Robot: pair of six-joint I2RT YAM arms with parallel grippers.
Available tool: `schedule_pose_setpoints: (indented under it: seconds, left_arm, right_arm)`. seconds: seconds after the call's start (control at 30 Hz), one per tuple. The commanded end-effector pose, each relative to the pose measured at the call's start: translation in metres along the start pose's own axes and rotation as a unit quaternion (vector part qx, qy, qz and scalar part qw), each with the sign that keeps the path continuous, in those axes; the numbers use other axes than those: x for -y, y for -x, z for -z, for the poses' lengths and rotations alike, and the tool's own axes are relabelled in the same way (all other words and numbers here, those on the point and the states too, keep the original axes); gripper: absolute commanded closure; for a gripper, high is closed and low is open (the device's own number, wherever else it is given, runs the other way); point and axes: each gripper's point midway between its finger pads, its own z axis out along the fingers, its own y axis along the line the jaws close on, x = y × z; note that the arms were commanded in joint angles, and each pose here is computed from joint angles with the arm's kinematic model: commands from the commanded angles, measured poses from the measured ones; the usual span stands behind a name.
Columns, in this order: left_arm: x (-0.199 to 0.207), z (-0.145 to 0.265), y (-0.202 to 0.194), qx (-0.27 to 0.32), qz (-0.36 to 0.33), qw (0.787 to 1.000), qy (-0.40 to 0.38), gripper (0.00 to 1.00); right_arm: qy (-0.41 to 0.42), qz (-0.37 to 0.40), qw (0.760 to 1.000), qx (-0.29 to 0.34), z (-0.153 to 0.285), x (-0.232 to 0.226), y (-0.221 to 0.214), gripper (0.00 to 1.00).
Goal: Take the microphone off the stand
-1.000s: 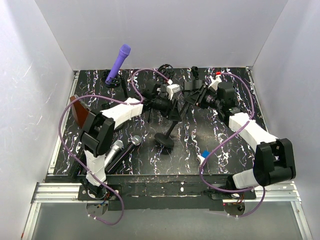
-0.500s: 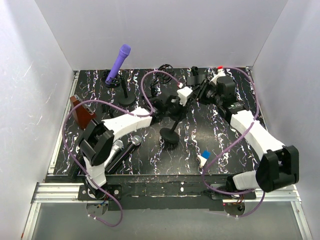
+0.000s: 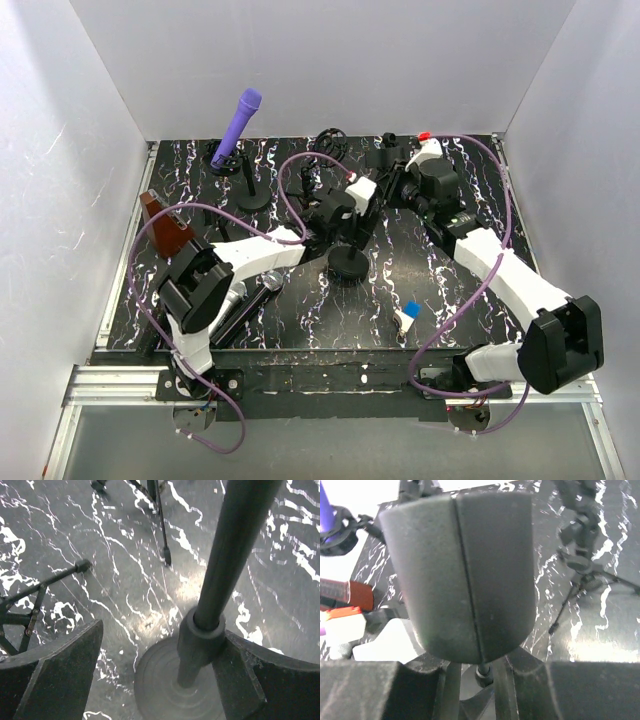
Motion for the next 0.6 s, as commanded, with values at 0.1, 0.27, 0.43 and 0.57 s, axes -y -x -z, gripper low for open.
schedule_pose_setpoints:
  seconds: [0.1,0.27,0.43,0.57]
  left_arm:
    - [-0.021,0.084,0.07,0.087,-0.034,0.991,-0.098,0.18]
    - [-0.021,0.165,0.107,0.116,-0.088,0.975,-0.169,0.18]
    - [-0.016,0.209,0.15,0.143,-0.095,0.959,-0.227,0.2]
    - [-0.013,0.189,0.176,0.17,-0.053,0.958,-0.226,0.3]
  right_arm:
    - [0.22,0.197,0.944,0.143,0.013,-0.077,0.056,0.99]
    - [0.319,0.266,0.904,0.108,0.033,-0.093,0.016,0.99]
    - [0.328,0.257,0.908,0.053,0.037,-0.08,-0.023,0.99]
    - [0.323,0.261,0.909,0.031,0.032,-0.071,-0.039,0.99]
